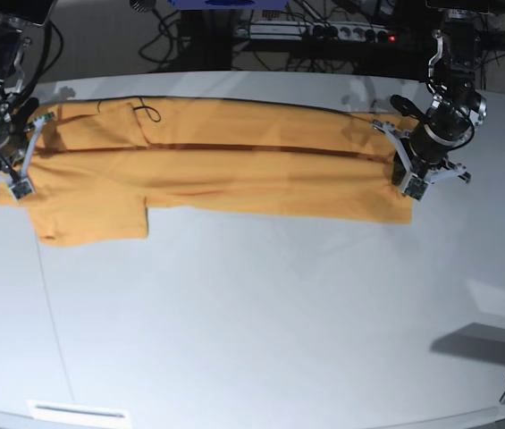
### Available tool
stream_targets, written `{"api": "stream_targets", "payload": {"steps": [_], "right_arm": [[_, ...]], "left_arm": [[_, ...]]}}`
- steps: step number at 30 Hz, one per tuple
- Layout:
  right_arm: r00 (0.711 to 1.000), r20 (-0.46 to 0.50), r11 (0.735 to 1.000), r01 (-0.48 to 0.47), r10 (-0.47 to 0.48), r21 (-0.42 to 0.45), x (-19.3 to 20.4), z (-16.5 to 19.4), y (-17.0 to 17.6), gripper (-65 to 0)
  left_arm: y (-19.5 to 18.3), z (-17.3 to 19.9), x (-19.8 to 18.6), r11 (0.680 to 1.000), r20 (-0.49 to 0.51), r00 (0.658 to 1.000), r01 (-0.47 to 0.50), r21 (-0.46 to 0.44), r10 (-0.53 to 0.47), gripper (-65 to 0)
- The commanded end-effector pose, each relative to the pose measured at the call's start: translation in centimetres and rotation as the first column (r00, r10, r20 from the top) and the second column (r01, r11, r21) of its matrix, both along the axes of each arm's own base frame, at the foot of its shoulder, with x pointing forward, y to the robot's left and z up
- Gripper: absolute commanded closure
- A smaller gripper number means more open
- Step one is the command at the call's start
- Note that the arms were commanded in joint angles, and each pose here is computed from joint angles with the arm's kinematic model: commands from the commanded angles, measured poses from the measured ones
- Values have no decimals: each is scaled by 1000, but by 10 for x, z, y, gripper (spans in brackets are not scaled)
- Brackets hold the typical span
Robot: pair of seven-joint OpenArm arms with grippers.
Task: Fold the T-shirt properly
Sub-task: 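Lower the folded half onto the shirt, aligning it with the collar edge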
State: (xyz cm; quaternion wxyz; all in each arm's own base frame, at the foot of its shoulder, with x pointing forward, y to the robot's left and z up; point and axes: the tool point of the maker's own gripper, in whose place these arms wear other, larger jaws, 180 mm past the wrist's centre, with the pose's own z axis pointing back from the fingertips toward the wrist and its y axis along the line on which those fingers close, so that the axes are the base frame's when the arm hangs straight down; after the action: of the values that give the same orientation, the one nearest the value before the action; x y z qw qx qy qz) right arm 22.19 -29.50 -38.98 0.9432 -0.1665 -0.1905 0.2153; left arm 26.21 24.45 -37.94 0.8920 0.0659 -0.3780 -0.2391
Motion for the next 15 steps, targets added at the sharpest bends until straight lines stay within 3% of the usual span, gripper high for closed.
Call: {"api": "stream_targets", "payload": {"steps": [1,4,6,11,13,15], "right_arm": [[1000,23,999,13,-12,-30,5,9,-9,-9],[1000,14,999,14,-13,-31,2,8,-9,-17],[1000,11,999,14,-13,-31,1,7,-9,-65],[999,6,999,39,-39,-35,-6,7,-16,-332],[998,12,997,61,-60,-40,-7,9,-23,-450],[998,18,997,68,-67,-40,-8,10,-25,-528]], "left_arm": [[9,11,7,1000,33,999,-3,31,2,0],[11,12,7,999,33,999,0,39,-1,0],[12,12,7,999,33,999,2,43,-4,0],[17,15,8,998,33,999,9,62,-11,-27],[18,16,9,998,36,999,8,63,-10,-89],[17,17,10,998,39,999,8,63,-11,-170]]}}
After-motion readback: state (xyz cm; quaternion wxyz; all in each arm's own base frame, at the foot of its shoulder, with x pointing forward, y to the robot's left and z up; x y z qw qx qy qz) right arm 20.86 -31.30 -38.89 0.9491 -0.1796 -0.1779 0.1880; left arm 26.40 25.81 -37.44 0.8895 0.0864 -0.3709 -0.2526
